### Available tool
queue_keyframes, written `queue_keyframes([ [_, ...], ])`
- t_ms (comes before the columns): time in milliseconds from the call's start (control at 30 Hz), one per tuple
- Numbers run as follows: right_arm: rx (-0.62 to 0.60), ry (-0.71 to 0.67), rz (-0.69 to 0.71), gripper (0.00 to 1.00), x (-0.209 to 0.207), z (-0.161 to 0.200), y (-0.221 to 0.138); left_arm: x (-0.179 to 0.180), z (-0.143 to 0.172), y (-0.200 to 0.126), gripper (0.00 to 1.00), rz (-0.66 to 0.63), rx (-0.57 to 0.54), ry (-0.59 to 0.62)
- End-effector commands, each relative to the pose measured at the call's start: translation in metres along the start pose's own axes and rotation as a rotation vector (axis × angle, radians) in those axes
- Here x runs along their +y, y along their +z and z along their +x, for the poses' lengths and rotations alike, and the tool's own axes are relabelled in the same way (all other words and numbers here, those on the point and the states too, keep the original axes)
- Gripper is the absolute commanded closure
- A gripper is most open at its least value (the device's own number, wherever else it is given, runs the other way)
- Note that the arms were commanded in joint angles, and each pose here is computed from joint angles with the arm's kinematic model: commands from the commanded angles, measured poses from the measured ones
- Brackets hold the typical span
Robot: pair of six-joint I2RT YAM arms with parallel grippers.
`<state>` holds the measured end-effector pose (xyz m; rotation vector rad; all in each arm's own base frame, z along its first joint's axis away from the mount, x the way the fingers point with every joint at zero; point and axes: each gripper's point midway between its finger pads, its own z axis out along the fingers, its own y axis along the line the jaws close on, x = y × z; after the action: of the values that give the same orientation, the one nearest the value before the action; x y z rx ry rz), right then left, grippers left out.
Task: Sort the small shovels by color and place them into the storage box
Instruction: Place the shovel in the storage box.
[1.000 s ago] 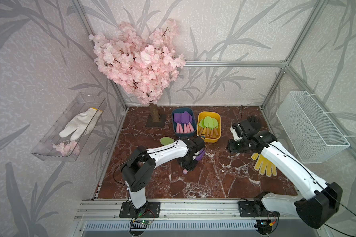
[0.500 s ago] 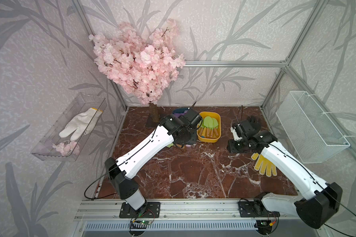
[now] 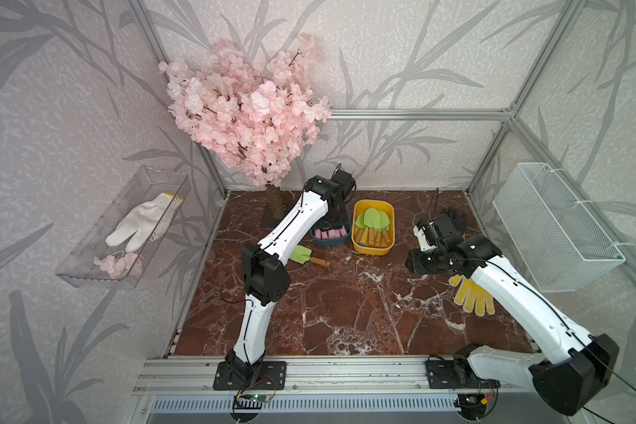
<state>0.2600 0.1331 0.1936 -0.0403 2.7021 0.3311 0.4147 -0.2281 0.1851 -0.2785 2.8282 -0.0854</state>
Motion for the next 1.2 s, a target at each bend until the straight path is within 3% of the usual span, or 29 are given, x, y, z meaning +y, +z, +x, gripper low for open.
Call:
queue_keyframes([
  [0,-0.019,0.011,-0.03,0.55,0.004,-0.002,-0.005,0.001,-0.013,0.006,0.84,0.003,0.011,0.009],
  [400,0.01,0.014,-0.033,0.55,0.003,0.005,0.005,0.002,-0.036,0.066,0.83,0.02,0.083,0.005],
  [867,0.026,0.003,-0.025,0.55,0.001,0.006,0.012,-0.003,-0.029,0.105,0.82,0.026,0.144,0.04],
  [1167,0.037,0.003,-0.017,0.55,-0.002,0.009,0.014,0.004,-0.031,0.11,0.82,0.014,0.155,0.022],
])
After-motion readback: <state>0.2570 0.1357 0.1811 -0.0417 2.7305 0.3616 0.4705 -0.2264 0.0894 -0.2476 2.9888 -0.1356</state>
